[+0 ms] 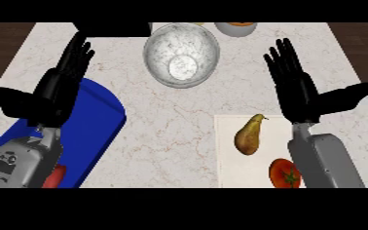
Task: Pick the tomato from the placemat and place it in the bowl
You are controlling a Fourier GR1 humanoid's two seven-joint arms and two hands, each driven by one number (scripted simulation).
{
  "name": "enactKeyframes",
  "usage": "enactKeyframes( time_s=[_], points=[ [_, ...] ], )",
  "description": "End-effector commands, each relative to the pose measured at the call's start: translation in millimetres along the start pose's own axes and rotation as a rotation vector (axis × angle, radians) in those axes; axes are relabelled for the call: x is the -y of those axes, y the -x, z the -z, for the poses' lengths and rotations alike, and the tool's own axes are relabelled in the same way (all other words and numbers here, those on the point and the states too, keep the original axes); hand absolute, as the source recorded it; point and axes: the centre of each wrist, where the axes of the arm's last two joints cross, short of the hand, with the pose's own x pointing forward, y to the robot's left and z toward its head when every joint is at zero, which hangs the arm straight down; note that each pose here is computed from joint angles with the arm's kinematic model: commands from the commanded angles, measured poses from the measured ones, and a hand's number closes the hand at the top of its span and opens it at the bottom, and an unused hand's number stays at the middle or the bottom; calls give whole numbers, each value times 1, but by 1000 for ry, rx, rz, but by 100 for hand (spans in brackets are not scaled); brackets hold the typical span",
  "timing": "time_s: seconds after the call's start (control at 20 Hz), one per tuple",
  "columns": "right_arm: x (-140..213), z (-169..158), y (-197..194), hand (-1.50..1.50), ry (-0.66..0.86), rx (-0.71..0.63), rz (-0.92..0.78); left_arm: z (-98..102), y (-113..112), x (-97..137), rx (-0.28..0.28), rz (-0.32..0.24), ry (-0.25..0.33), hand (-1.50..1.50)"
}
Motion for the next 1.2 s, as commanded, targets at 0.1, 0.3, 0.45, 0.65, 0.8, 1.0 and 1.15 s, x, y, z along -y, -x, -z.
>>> enactKeyframes(
  time_s=[0.1, 0.3, 0.45, 0.65, 0.8, 1.0, 1.15],
  points=[
    [4, -53, 16, 150, -393, -55, -237, -7, 18, 7, -52, 8, -28, 0],
    [36, -27, -44, 150, -461, 183, -837, -21, 42, 6, -153, 2, -49, 0],
    [47, -111, 25, -150, -242, 312, -499, -34, 55, 12, -164, -18, -89, 0],
    [62, -167, 42, -150, -289, 457, -323, -36, 56, 18, -160, -22, -67, 0],
    [85, -203, 30, -150, -279, 563, -383, -38, 66, 18, -145, -20, -70, 0],
    [101, -227, -12, -150, -202, 556, -529, -33, 62, 32, -154, -37, -47, 0],
    [106, -235, -41, -150, -155, 488, -630, -43, 64, 25, -150, -41, -31, 0]
  ],
)
